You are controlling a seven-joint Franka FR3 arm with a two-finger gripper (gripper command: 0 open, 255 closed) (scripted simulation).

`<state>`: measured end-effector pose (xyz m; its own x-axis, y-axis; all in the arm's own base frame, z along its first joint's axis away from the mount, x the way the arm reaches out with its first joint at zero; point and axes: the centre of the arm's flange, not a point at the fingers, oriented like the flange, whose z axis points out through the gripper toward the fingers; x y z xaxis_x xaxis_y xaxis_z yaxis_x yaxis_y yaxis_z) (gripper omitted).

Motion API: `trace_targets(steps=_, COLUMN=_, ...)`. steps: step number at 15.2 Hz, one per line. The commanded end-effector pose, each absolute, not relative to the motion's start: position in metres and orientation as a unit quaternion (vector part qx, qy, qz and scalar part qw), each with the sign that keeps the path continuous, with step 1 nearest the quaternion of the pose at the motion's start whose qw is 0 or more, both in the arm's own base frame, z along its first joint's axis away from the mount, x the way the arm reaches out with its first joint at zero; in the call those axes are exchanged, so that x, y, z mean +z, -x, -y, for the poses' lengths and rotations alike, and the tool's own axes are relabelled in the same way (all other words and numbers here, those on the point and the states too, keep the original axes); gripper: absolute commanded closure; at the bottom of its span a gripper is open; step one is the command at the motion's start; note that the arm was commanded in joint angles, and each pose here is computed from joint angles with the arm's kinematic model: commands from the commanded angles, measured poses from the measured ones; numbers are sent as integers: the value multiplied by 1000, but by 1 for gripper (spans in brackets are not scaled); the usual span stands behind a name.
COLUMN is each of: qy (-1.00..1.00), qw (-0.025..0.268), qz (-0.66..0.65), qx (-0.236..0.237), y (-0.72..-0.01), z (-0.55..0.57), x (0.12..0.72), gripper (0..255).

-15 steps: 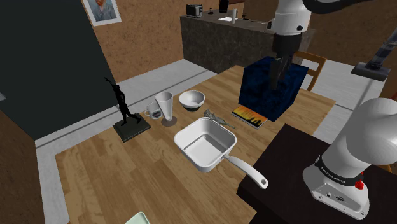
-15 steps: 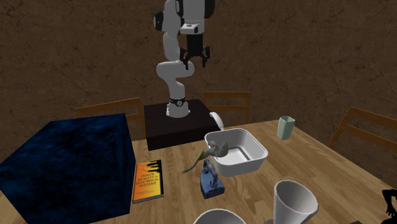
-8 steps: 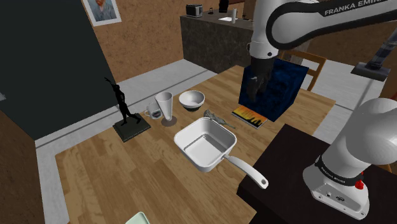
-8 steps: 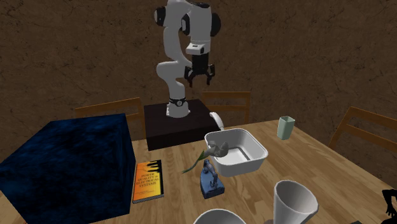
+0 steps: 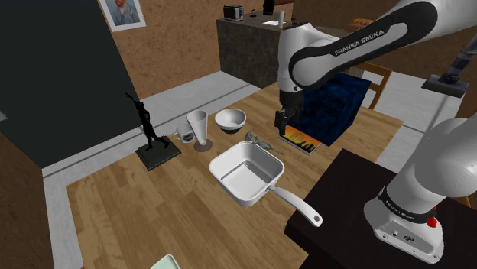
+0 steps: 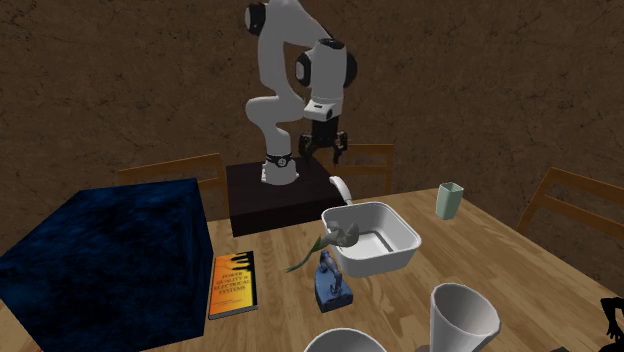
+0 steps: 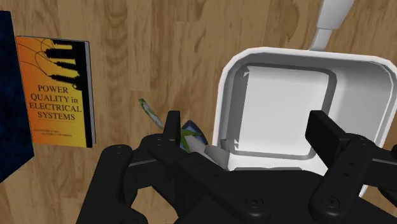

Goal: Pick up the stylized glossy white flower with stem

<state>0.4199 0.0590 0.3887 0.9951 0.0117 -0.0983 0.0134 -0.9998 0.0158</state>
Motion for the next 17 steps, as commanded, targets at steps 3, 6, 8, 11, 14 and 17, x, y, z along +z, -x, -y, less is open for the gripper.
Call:
trace_targets(steps=3, qy=-999, qw=17, qz=1, qx=-47, y=-451, z=-60, x=344, gripper=0)
trace_targets(steps=6, qy=-999, qw=24, qz=6, qx=-45, y=-475, z=-62, x=313, gripper=0)
trace_targets(steps=8, qy=-999, qw=29, qz=9, qx=-44, y=-490, z=-62, x=292, gripper=0)
trace_targets(steps=11, qy=-998, qw=36, qz=14, qx=-43, y=-514, z=-62, x=260, gripper=0)
trace_targets(steps=14, qy=-998, qw=36, qz=15, qx=-43, y=-516, z=-62, x=246, gripper=0)
trace_targets(steps=17, qy=-998, qw=36, qz=15, qx=-43, y=-516, z=-62, x=230, gripper=0)
